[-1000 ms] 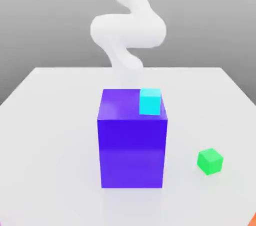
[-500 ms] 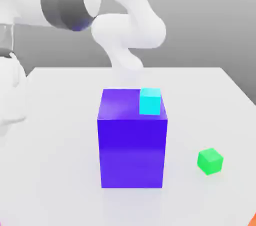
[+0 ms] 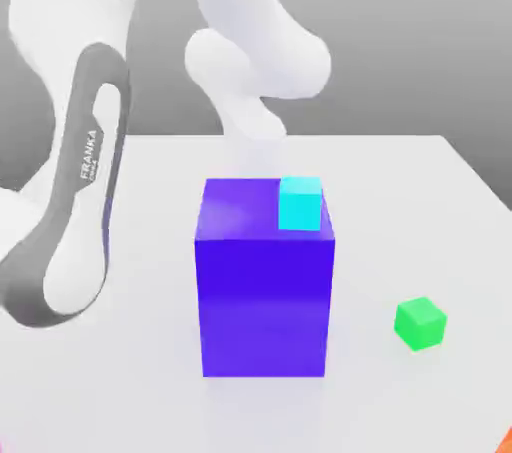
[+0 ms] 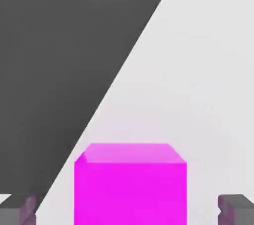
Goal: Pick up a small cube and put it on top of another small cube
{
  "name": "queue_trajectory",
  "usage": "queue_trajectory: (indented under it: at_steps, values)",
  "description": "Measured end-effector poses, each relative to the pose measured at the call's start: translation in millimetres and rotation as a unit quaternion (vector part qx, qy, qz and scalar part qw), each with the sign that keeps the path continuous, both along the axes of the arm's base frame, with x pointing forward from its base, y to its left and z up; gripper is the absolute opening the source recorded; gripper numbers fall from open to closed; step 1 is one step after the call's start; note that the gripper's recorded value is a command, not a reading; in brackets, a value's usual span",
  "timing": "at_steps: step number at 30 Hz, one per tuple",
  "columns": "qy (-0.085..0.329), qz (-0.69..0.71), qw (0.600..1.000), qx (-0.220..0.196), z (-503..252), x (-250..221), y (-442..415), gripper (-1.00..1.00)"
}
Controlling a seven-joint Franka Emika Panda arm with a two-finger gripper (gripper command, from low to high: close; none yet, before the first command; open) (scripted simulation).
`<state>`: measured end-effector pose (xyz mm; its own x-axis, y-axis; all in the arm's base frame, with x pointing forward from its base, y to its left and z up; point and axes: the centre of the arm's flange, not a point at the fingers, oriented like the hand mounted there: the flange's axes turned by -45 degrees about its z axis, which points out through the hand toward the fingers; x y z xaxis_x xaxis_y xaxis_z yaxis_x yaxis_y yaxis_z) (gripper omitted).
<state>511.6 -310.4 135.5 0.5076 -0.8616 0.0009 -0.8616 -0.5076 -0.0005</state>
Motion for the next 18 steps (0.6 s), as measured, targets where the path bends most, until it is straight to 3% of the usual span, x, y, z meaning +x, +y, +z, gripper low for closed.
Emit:
queue_trajectory:
  at_steps: [5, 9, 13, 18]
  values:
    - [0.000, 0.000, 1.000, 0.000, -1.7, -0.2, -0.2, -1.00]
    - [-0.005, 0.006, 1.000, -0.001, 51.0, 4.5, 3.1, -1.00]
    - [-0.033, 0.108, 0.994, 0.011, 83.1, 37.9, 93.5, -1.00]
    - [-0.047, 0.234, 0.971, 0.032, 103.6, 36.7, 219.0, -1.00]
